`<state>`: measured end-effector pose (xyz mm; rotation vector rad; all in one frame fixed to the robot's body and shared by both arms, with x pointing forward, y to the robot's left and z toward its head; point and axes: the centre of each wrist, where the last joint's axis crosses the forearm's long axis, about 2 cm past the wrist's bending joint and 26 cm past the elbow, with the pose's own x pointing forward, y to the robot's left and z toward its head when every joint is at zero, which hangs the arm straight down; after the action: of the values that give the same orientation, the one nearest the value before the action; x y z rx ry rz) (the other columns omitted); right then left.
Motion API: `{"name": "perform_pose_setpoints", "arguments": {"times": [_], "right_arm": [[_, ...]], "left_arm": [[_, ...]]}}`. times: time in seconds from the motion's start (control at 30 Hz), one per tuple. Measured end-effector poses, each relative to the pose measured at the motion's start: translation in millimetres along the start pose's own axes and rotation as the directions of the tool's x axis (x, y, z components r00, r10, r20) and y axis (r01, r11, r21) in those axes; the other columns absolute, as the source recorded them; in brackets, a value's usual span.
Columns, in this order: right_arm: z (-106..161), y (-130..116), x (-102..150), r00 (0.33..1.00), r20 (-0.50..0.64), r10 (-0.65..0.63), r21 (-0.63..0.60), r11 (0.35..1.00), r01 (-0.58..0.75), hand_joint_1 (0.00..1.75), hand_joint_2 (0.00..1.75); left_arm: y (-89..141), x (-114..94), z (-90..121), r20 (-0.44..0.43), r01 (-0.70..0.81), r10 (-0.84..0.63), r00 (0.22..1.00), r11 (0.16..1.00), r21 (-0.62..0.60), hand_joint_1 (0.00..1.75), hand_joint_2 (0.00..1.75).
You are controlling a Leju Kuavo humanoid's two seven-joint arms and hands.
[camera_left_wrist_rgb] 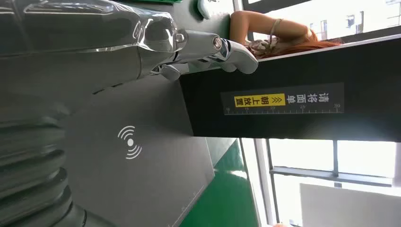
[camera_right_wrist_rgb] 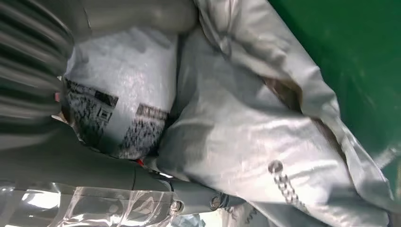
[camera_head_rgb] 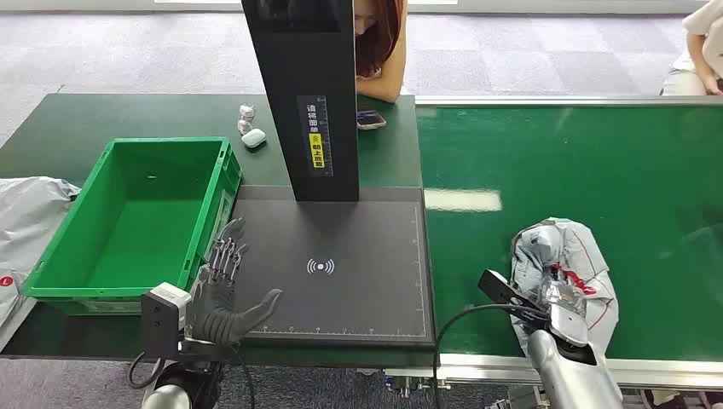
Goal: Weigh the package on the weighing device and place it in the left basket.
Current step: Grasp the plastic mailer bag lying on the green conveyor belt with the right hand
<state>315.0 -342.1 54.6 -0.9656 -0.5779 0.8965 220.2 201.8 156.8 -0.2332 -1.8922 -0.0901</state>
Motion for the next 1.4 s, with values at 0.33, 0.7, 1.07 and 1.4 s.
{"name": "perform_pose_setpoints", "arguments": {"times": [0.33,0.7,1.07,1.4], "right_arm": [[-0.2,-4.8,2.6,1.0,0.002,0.012,-0.024,1.0,-0.011,1.75,1.75],[7.7,-8.3,2.8,0.914,0.265,-0.308,-0.137,0.926,0.352,1.75,1.75],[25.0,-34.8,9.1,0.135,0.67,-0.73,0.111,0.278,0.954,1.75,1.75],[48.5,-86.5,55.3,-0.153,0.785,-0.6,0.257,0.092,0.962,1.75,1.75]], "left_arm": [[0.8,-0.3,0.5,0.001,-0.004,0.004,1.0,1.0,-0.001,0.0,1.75],[1.0,-3.1,7.3,0.006,0.003,-0.003,1.0,1.0,0.009,0.0,1.75],[-0.1,-4.6,10.6,0.033,0.005,-0.006,0.999,1.0,0.008,0.0,1.75],[-3.1,-6.3,9.3,0.059,-0.001,0.001,0.998,1.0,-0.004,0.0,1.75]]}}
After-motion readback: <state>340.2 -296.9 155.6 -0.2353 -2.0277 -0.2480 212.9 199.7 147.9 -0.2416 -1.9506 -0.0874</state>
